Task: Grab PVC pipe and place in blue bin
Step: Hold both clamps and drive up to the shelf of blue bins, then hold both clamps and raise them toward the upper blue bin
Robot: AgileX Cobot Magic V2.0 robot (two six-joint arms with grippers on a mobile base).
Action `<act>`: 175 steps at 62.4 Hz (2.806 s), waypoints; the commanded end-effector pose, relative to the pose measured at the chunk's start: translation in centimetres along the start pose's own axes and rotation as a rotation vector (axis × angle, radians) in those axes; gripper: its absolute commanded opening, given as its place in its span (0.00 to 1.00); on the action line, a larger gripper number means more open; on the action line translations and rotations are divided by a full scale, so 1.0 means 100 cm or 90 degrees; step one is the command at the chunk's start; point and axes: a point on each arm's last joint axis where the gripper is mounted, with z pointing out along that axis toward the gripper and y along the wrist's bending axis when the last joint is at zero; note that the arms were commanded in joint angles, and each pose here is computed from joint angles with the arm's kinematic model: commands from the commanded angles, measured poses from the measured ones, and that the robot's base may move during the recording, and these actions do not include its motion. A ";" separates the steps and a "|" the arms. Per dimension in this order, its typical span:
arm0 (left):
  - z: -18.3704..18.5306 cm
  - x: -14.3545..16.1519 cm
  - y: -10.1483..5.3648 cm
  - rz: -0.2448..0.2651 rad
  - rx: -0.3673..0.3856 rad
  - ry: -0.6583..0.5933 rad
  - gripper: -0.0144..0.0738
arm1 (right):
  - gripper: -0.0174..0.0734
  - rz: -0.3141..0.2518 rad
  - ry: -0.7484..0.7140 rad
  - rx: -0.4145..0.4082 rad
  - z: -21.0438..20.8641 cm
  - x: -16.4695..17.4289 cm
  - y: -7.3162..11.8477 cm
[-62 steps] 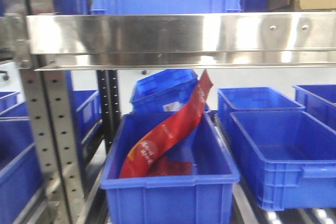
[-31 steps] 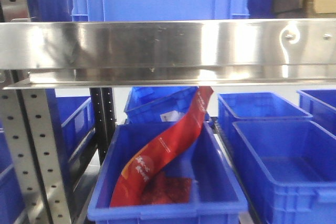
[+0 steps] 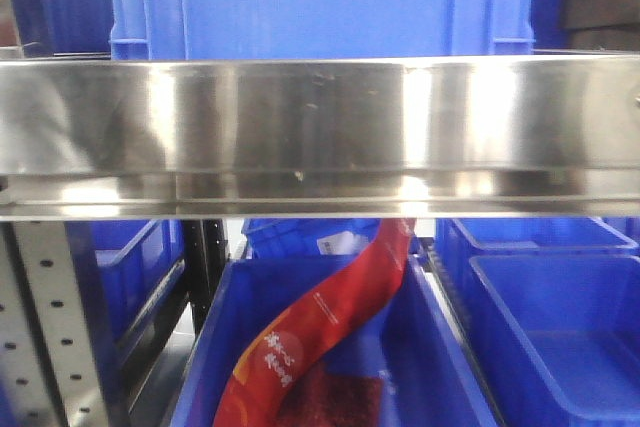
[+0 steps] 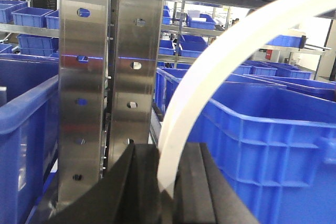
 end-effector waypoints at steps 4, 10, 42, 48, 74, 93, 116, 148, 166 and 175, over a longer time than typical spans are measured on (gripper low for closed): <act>-0.001 -0.004 0.000 -0.004 -0.002 -0.025 0.04 | 0.01 -0.011 -0.017 0.000 -0.001 -0.002 0.000; -0.001 -0.004 0.000 -0.004 -0.002 -0.025 0.04 | 0.01 -0.011 -0.017 0.000 -0.001 -0.002 0.000; -0.001 -0.004 0.000 -0.004 -0.002 -0.025 0.04 | 0.01 -0.011 -0.017 0.000 -0.001 -0.002 0.000; -0.001 -0.004 0.000 -0.004 -0.002 -0.025 0.04 | 0.01 -0.011 -0.017 0.000 -0.001 -0.002 0.000; -0.001 -0.004 0.000 -0.004 -0.002 -0.025 0.04 | 0.01 -0.011 -0.017 0.000 -0.001 -0.002 0.000; -0.001 -0.006 0.000 -0.004 -0.001 -0.038 0.04 | 0.01 -0.011 -0.027 -0.003 -0.001 -0.004 0.000; -0.001 -0.008 0.000 -0.004 0.000 -0.054 0.04 | 0.01 -0.011 -0.119 -0.026 -0.002 -0.017 0.004; 0.007 -0.057 -0.005 0.001 -0.001 0.013 0.04 | 0.01 0.093 -0.038 -0.052 0.049 -0.042 0.013; 0.032 -0.096 -0.017 -0.003 0.039 0.074 0.04 | 0.01 0.091 0.091 -0.071 0.101 -0.060 0.026; 0.056 -0.105 -0.033 -0.004 0.097 0.094 0.04 | 0.01 0.090 0.152 -0.094 0.130 -0.069 0.040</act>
